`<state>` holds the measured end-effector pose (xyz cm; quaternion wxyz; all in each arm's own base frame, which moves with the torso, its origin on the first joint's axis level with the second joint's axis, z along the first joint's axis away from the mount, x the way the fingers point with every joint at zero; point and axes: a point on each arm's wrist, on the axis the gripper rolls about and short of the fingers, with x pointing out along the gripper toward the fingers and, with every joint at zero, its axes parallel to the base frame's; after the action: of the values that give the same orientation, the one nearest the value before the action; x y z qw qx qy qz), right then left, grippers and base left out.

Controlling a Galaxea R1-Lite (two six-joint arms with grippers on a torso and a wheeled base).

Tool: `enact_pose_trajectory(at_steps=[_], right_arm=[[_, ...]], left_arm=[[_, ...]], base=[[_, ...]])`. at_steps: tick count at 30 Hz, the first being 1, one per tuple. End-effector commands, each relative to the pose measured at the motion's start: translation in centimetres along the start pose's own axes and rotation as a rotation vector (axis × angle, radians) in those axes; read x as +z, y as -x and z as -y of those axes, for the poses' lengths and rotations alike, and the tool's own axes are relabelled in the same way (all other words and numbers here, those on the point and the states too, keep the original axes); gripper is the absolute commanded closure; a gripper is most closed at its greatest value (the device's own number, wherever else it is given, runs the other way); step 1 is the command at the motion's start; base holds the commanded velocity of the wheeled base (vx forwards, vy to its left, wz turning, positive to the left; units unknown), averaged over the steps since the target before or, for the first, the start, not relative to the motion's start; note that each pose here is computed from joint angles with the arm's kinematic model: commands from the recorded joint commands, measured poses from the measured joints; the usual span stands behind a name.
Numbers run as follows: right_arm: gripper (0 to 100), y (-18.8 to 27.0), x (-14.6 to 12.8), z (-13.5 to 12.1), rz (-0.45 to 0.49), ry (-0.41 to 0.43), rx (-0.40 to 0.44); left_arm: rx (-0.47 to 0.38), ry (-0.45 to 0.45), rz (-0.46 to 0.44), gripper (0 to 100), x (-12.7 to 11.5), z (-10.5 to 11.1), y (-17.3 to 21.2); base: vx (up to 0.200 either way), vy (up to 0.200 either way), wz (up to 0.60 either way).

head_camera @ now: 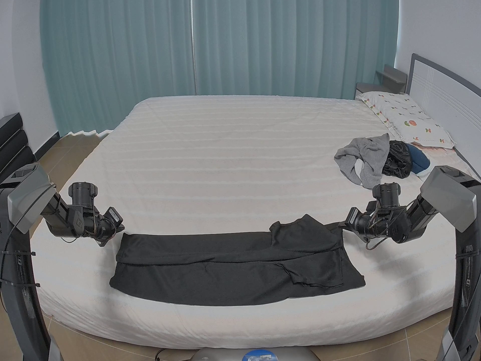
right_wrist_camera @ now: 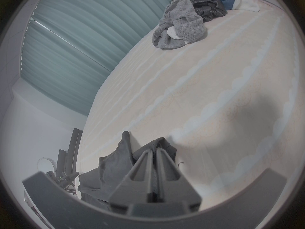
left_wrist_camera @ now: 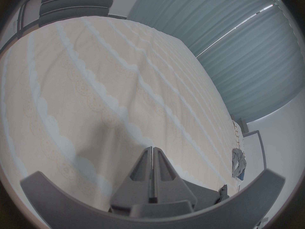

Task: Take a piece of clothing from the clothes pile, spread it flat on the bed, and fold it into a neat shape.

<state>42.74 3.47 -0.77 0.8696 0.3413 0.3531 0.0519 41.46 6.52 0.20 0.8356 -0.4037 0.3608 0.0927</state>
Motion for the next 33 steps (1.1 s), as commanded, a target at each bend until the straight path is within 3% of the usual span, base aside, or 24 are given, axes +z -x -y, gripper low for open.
enact_pose_trajectory(at_steps=[1,6,7,17,20,30,31,33], right_arm=[[0,0.0,0.0,0.1,0.000,-0.001,-0.002],[0,0.2,-0.1,-0.2,-0.004,-0.002,0.006],[0,0.3,-0.2,-0.4,-0.007,-0.001,0.012],[0,0.3,-0.5,-1.4,-0.015,-0.006,0.029],[0,0.3,-0.5,-1.4,-0.014,-0.008,0.030],[0,0.3,-0.5,-1.4,-0.014,-0.008,0.030],[0,0.3,-0.5,-1.4,-0.014,-0.008,0.030],[0,0.3,-0.5,-1.3,-0.013,-0.009,0.030]], left_arm=[[-0.006,0.000,0.000,100,0.1,0.1,0.3],[-0.012,-0.002,-0.002,100,0.1,0.3,0.7],[-0.014,-0.001,-0.001,0,0.1,0.3,0.8],[-0.078,-0.018,-0.061,0,-0.2,0.2,1.2],[-0.085,-0.086,-0.079,0,-0.9,0.5,0.7],[-0.077,-0.158,-0.104,0,-1.9,0.4,-0.3],[-0.073,-0.171,-0.102,100,-2.0,0.4,-0.4],[-0.064,-0.176,-0.102,100,-2.0,0.2,-0.6]], base=[[0.000,0.000,0.00],[0.000,0.000,0.00],[0.000,0.000,0.00],[0.000,0.000,0.00],[0.000,0.000,0.00],[0.000,0.000,0.00],[0.000,0.000,0.00],[0.000,0.000,0.00]])
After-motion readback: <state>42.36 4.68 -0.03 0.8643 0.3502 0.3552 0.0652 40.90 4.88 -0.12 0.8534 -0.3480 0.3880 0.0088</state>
